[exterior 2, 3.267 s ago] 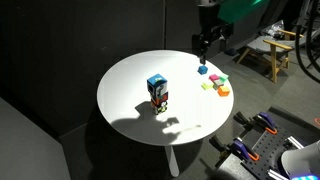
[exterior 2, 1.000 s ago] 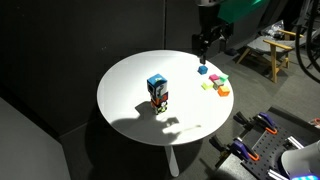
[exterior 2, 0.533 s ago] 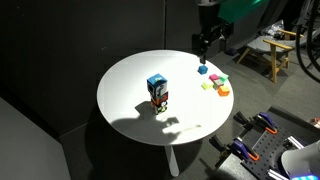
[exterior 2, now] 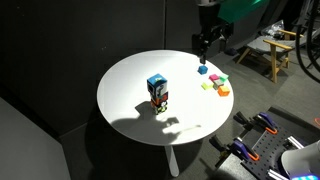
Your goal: Put the orange block on the light green block
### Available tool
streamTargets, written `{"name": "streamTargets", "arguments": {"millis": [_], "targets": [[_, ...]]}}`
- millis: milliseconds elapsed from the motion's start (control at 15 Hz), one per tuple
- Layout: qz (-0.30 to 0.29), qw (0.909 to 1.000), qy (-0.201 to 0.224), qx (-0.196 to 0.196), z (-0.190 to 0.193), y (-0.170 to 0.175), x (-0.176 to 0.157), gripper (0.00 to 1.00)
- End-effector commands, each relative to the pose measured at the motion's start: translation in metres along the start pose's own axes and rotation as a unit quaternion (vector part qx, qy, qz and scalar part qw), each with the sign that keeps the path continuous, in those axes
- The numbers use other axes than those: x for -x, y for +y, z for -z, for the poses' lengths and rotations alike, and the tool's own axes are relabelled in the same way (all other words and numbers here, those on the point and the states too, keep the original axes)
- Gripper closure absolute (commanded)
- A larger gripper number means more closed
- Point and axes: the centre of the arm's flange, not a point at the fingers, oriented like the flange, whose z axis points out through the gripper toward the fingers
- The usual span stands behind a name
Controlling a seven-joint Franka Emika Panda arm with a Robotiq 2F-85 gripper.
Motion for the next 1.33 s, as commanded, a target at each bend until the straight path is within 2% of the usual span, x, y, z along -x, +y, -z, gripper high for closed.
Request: {"name": "streamTargets", "arguments": {"millis": [0,600,867,1267], "targets": [[0.0,1.0,0.0,0.0,0.0,0.0,0.0,0.0],[0.0,1.0,0.0,0.0,0.0,0.0,0.0,0.0],[-0.008,0.9999,0.01,-0.001,-0.01,0.009,-0.011,0.0],[-0.016,0.9979,0.057,-0.024,-0.036,0.031,-0.036,0.0]]}}
